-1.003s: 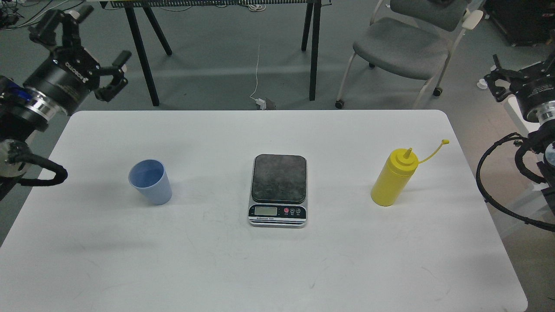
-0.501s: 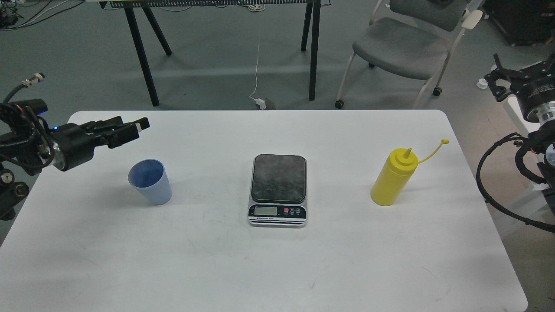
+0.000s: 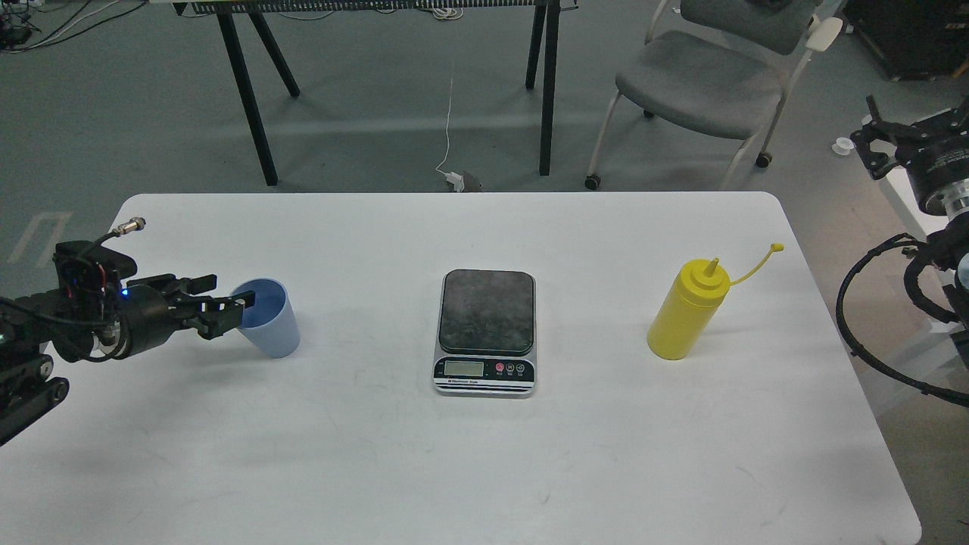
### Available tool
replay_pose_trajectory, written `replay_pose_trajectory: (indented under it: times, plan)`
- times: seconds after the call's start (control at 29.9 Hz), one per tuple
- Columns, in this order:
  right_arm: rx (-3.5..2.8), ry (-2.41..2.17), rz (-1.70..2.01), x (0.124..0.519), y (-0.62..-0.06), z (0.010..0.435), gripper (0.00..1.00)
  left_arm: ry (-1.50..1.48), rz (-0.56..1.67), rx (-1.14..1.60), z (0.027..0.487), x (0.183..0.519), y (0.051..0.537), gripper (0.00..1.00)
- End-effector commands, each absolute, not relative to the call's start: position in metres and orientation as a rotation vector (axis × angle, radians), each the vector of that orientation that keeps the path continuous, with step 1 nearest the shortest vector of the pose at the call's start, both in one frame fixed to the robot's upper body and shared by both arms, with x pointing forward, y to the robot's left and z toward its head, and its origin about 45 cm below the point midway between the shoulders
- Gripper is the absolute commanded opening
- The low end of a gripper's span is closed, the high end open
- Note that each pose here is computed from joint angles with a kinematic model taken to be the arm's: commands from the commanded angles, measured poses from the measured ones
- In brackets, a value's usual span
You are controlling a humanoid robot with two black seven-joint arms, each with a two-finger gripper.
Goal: Pour seasoning into cup on scale with both arms
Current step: 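Close the left gripper around the light blue cup, then carry the cup with the left gripper and set it on the scale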
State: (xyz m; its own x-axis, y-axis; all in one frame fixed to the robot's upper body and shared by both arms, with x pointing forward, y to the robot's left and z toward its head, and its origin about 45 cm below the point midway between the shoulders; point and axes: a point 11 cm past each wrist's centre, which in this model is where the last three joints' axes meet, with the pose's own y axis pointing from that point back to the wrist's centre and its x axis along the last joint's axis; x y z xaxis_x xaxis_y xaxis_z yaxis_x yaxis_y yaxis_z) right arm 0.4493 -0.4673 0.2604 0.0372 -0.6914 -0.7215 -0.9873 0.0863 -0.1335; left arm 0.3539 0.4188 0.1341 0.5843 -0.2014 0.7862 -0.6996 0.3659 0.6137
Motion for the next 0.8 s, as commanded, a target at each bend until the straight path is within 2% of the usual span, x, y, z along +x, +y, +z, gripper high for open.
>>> replay_pose_trajectory:
  times: [0.0,0.07,0.1,0.13,0.4,0.53,0.77]
  plan:
    - [-1.668,1.717,0.582,0.449,-0.467,0.26,1.0,-0.93,0.392,1.185,0.131,0.357,0.415,0.33]
    - [-1.67,1.718,0.582,0.449,-0.467,0.259,1.0,-0.924,0.389,1.185,0.13,0.356,0.415,0.2]
    - [-1.67,1.718,0.582,0.449,-0.467,0.259,1.0,-0.923,0.387,1.186,0.13,0.357,0.415,0.1]
    - [-1.67,1.718,0.582,0.449,-0.467,0.259,1.0,-0.921,0.385,1.187,0.13,0.356,0.415,0.07]
    - [-1.665,1.721,0.58,0.449,-0.468,0.26,1.0,-0.95,0.388,1.17,0.14,0.369,0.406,0.02]
    - [-1.662,1.735,0.567,0.447,-0.475,0.262,1.0,-0.969,0.39,1.13,0.162,0.388,0.388,0.02]
    - [-1.656,1.756,0.557,0.442,-0.484,0.262,1.0,-1.074,0.286,0.928,0.226,0.428,0.285,0.02]
